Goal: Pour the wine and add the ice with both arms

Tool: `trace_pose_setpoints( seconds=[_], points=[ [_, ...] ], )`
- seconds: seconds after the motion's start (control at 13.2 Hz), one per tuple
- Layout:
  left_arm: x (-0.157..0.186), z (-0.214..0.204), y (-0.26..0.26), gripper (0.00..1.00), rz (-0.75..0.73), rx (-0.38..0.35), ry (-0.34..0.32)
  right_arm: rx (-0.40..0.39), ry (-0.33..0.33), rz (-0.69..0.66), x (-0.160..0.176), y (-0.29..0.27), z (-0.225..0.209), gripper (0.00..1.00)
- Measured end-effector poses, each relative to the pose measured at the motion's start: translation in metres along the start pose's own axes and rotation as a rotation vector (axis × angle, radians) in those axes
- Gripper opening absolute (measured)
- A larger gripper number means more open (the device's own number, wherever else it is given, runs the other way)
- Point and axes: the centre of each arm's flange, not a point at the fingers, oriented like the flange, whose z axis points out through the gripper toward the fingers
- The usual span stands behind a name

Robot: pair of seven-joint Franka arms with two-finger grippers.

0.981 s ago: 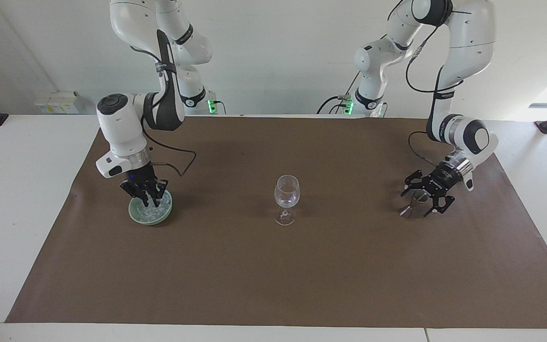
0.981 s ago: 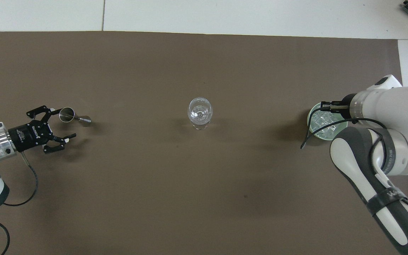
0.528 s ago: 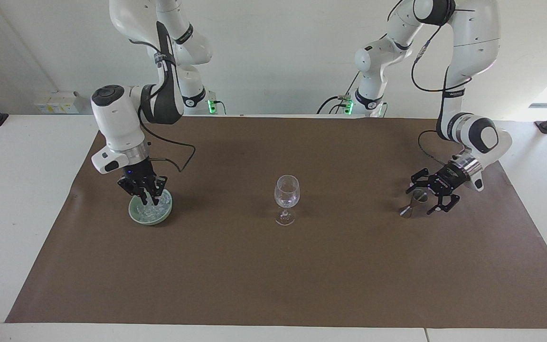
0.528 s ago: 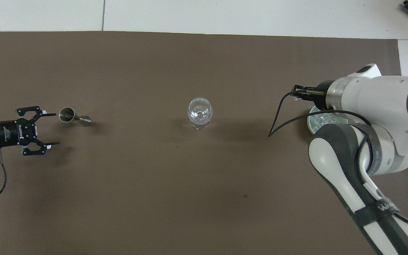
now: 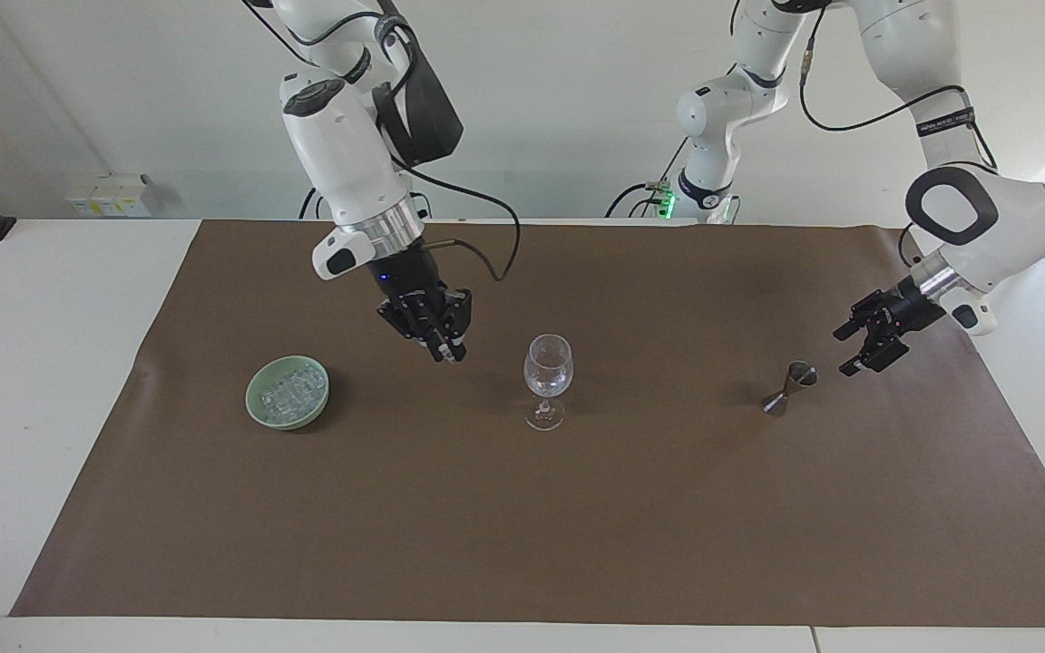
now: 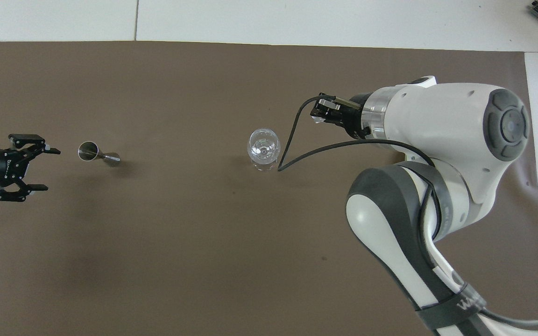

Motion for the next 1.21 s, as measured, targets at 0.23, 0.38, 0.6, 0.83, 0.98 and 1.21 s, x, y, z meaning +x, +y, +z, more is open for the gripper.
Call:
trace_pose_setpoints(
  seconds=[0.23,0.38,0.6,0.83,0.98,1.21],
  points=[
    [-0.004,-0.025,0.01,1.0,0.159,0.002,0.053,0.057,-0.057,0.014,-0.03,-0.035,0.009,0.3],
    [-0.009,-0.042,0.016,1.0,0.234,-0.012,0.08,0.057,-0.073,0.028,-0.042,-0.044,0.015,0.3],
    [-0.016,-0.062,0.021,1.0,0.362,-0.003,0.12,0.05,-0.085,0.034,-0.047,-0.046,0.023,0.3],
    [-0.03,-0.086,0.032,1.0,0.498,0.056,0.141,0.031,-0.087,0.03,-0.045,-0.041,0.032,0.3],
    [-0.049,-0.099,0.044,1.0,0.626,0.106,0.171,0.012,-0.091,0.026,-0.044,-0.036,0.043,0.3],
    [-0.082,-0.112,0.056,1.0,0.774,0.175,0.186,0.002,-0.091,0.024,-0.045,-0.033,0.061,0.3]
  ],
)
